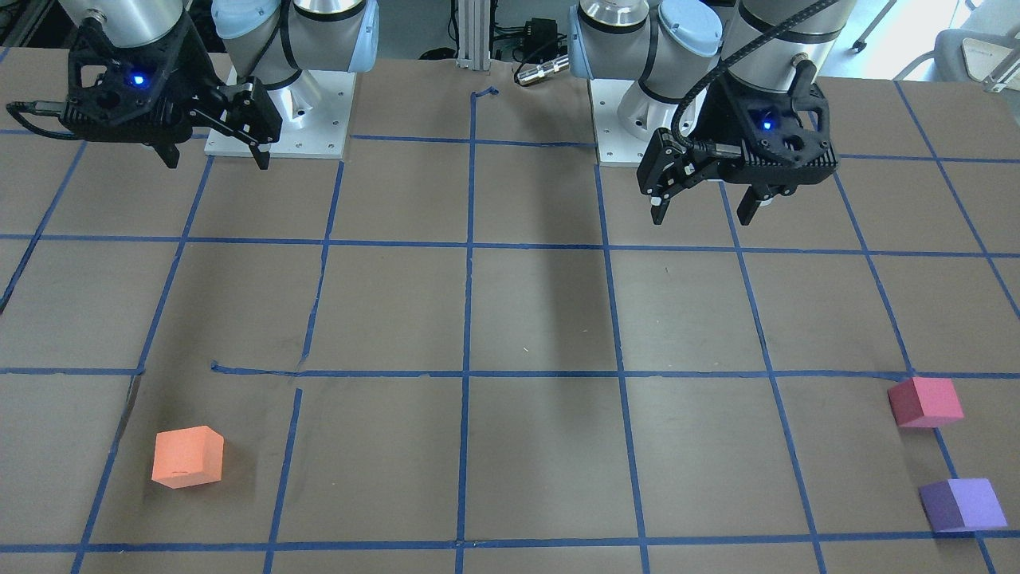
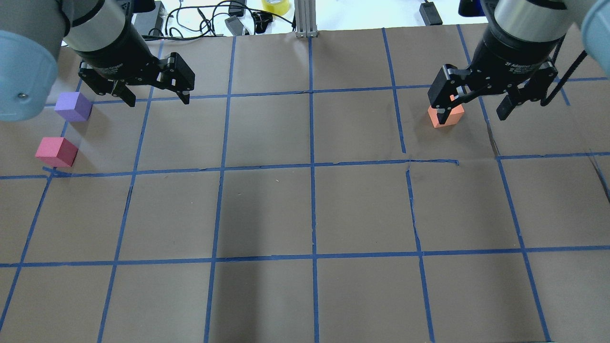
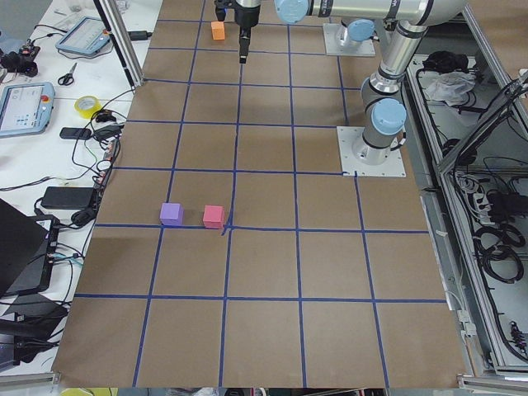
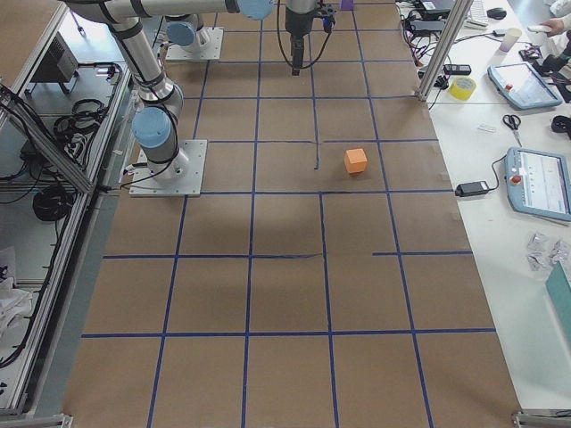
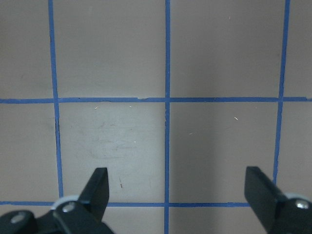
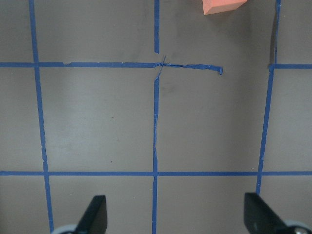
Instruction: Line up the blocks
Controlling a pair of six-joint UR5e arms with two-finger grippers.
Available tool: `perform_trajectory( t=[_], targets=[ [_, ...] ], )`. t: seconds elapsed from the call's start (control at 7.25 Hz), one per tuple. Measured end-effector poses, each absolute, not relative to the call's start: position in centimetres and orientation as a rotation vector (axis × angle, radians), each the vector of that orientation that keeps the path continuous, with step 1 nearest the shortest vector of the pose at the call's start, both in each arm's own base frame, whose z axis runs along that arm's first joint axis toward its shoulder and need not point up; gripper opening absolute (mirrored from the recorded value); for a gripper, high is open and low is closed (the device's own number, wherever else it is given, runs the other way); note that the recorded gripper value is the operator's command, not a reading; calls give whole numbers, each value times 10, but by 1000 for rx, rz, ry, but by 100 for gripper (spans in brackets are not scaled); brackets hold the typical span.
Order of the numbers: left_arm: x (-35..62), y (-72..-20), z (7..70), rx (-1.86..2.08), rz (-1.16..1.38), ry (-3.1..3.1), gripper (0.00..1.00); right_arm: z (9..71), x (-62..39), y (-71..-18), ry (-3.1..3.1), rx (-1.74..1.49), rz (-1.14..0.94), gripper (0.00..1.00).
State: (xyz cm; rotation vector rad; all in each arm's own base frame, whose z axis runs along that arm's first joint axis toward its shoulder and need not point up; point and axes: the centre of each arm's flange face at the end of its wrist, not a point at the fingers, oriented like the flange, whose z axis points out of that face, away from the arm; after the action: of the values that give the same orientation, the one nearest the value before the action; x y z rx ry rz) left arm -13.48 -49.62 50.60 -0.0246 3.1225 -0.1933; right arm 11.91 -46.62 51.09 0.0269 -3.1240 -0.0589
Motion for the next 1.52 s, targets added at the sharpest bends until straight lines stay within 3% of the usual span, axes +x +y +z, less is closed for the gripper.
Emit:
perform_trajectory(
  t=[0.83,1.52],
  targets=[
    [-135,-496,506,-26,-193,3124,100,456,98,-538,-3056,55,85,100],
    [-133,-496,507,-23,-196,3119,100,359,45,-618,-2995,379,220,100]
  ],
)
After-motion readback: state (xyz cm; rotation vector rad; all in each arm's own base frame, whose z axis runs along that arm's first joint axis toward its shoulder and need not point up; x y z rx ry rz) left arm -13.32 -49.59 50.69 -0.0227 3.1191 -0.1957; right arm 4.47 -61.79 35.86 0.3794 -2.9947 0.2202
